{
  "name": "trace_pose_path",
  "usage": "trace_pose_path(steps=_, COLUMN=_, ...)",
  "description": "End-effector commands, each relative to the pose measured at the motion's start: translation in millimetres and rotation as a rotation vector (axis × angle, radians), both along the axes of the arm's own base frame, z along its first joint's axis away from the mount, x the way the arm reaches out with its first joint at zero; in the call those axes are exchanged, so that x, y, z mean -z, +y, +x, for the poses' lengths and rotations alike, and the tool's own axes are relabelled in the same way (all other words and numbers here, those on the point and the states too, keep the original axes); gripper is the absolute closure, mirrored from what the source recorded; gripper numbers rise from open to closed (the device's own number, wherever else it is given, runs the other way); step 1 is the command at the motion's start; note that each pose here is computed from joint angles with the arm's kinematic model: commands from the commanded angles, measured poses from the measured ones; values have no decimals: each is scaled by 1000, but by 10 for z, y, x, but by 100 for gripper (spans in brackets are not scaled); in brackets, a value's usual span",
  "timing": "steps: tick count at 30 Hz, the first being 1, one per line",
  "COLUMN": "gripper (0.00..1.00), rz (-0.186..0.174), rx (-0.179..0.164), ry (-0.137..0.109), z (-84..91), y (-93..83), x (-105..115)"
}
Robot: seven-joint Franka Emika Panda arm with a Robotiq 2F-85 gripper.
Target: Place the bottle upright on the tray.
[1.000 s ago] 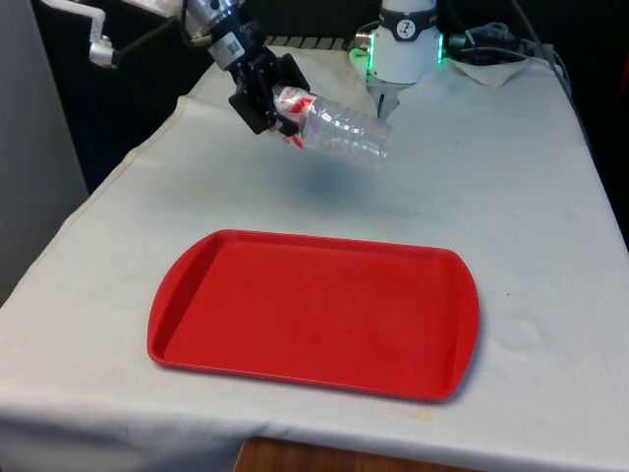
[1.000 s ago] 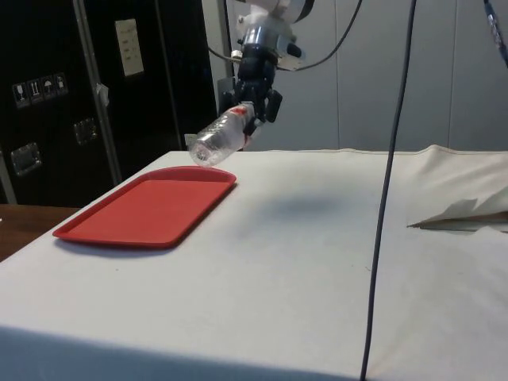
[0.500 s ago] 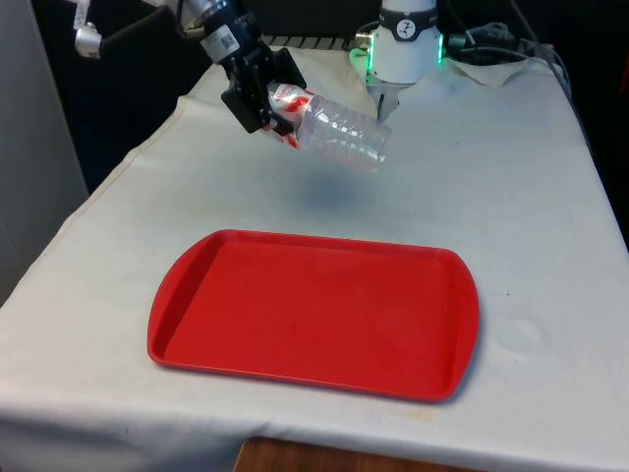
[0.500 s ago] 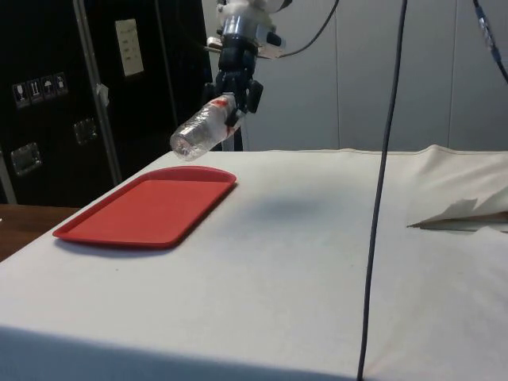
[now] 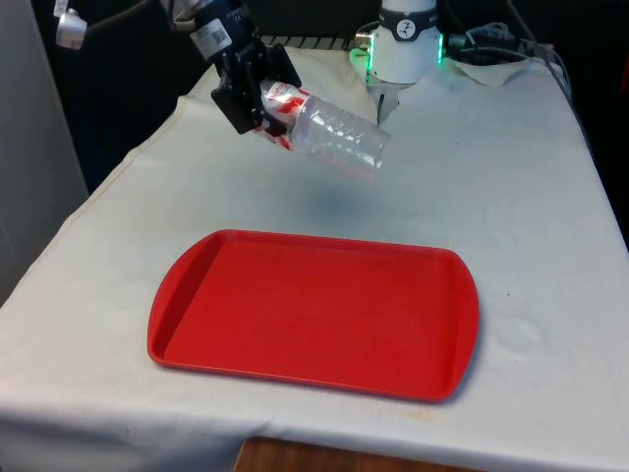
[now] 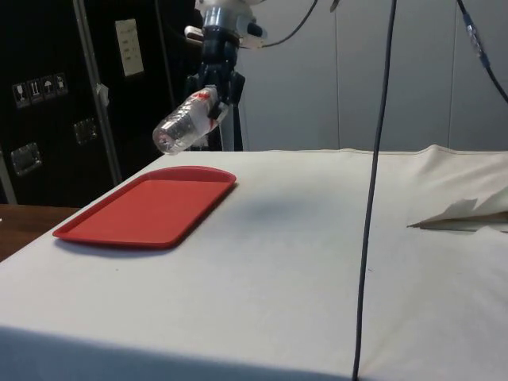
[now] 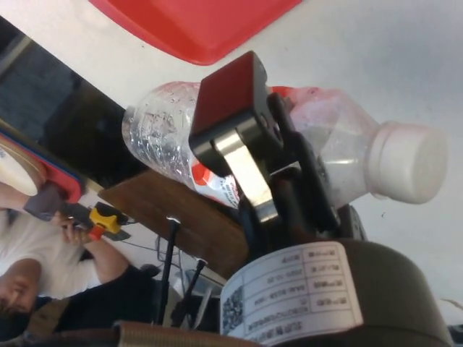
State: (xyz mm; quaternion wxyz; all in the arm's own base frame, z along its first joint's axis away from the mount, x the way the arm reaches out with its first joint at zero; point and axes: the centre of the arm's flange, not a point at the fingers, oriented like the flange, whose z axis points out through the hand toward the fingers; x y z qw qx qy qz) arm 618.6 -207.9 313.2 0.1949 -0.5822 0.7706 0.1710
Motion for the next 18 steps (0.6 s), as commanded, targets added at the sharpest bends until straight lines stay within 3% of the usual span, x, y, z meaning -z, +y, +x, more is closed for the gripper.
trace_pose_path(steps=1, gripper=100, rz=-4, rx=-1, ry=12, z=41, y=22, x=-17)
trace_pose_path(steps=8, gripper=100, rz=-39, rx=-10, ry=29, z=208, y=37, x=-103)
trace_pose_path(steps=9, gripper=100, rz=-30, rx=-6, ry=17, z=172, y=20, x=-80)
trace_pose_path(steps=10, gripper=100, rz=-39, rx=-10, ry=29, z=208, y=37, x=-103)
trace_pose_path(steps=17, gripper=100, rz=-77, rx=-31, ry=43, z=309, y=101, x=-144)
trace_pose_path(steps=18, gripper=100, rz=-72, rx=-31, ry=32, z=292, y=81, x=-140)
